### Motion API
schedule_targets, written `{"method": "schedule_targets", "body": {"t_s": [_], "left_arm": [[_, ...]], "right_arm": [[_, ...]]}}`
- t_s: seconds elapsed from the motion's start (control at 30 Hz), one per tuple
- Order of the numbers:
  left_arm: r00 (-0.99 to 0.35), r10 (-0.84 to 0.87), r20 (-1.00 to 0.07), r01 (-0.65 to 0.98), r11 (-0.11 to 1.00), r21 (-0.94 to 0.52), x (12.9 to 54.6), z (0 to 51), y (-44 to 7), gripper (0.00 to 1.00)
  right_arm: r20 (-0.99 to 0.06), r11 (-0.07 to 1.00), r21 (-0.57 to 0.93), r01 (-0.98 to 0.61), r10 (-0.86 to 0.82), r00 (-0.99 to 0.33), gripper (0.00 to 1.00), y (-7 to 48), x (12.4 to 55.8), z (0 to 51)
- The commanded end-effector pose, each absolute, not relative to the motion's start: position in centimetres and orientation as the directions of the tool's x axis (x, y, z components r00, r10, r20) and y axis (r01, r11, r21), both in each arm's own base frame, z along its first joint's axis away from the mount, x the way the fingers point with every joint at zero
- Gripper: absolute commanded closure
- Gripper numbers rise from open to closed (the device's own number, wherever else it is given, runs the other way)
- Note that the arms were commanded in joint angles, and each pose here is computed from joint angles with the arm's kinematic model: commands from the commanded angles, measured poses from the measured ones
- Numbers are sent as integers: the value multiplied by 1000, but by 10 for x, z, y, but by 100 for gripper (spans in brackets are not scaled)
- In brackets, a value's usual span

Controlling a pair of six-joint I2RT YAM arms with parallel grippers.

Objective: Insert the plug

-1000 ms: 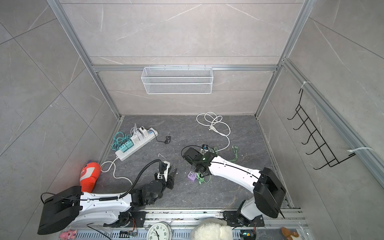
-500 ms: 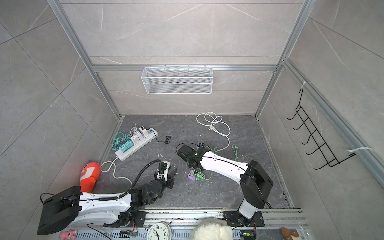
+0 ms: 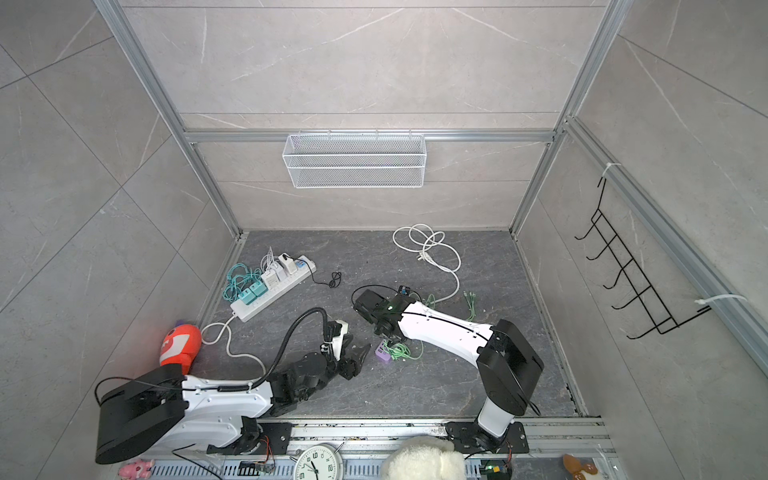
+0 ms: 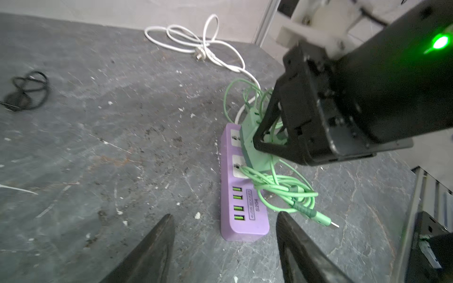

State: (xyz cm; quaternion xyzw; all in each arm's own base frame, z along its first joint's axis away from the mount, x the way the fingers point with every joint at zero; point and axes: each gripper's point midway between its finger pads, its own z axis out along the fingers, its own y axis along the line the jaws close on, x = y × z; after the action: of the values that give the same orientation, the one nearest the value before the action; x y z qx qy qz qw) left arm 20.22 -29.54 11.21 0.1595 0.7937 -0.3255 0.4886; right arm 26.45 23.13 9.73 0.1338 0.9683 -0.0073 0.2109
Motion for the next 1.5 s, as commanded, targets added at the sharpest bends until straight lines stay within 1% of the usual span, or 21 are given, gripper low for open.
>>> {"method": "schedule_targets", "body": {"t_s": [0.0, 0.13, 0.23, 0.3, 0.5, 0.6, 0.87, 0.93, 1.03, 1.17, 1.3, 1.47], "left_arm": [[-570, -205, -796, 551, 623, -555, 208, 138, -331, 38], [-562, -319, -763, 507, 596, -623, 219, 140, -328, 44], [-591, -292, -752, 491, 610, -622, 223, 135, -333, 45], [-607, -295, -738, 486, 598, -638, 224, 133, -338, 45], [-670, -302, -678, 437, 578, -689, 233, 118, -347, 49], [-695, -283, -661, 422, 585, -693, 235, 111, -351, 52], [-740, -258, -621, 408, 562, -719, 234, 104, -367, 52], [-756, -233, -612, 398, 578, -712, 234, 98, -369, 53], [-775, -212, -596, 378, 601, -705, 231, 86, -367, 60], [-800, -165, -576, 374, 613, -696, 226, 78, -369, 79], [-811, -138, -568, 385, 606, -697, 220, 85, -368, 99], [-788, -132, -601, 408, 619, -671, 213, 110, -351, 100]], "right_arm": [[-414, 964, 39, 264, 256, -874, 98, 225, 259, 97], [-415, 966, 50, 255, 253, -874, 98, 224, 257, 97], [-409, 967, 56, 249, 250, -878, 98, 228, 258, 95], [-409, 967, 61, 249, 252, -877, 99, 229, 258, 94], [-411, 966, 84, 244, 257, -875, 98, 233, 260, 96], [-412, 965, 92, 244, 260, -873, 99, 234, 261, 96], [-408, 964, 113, 240, 266, -874, 99, 238, 261, 95], [-410, 963, 116, 242, 268, -872, 99, 237, 261, 95], [-413, 963, 115, 242, 268, -871, 99, 236, 261, 96], [-415, 962, 115, 248, 274, -868, 99, 234, 261, 96], [-411, 962, 93, 257, 272, -870, 99, 231, 258, 97], [-409, 957, 71, 280, 284, -867, 99, 223, 254, 103]]}}
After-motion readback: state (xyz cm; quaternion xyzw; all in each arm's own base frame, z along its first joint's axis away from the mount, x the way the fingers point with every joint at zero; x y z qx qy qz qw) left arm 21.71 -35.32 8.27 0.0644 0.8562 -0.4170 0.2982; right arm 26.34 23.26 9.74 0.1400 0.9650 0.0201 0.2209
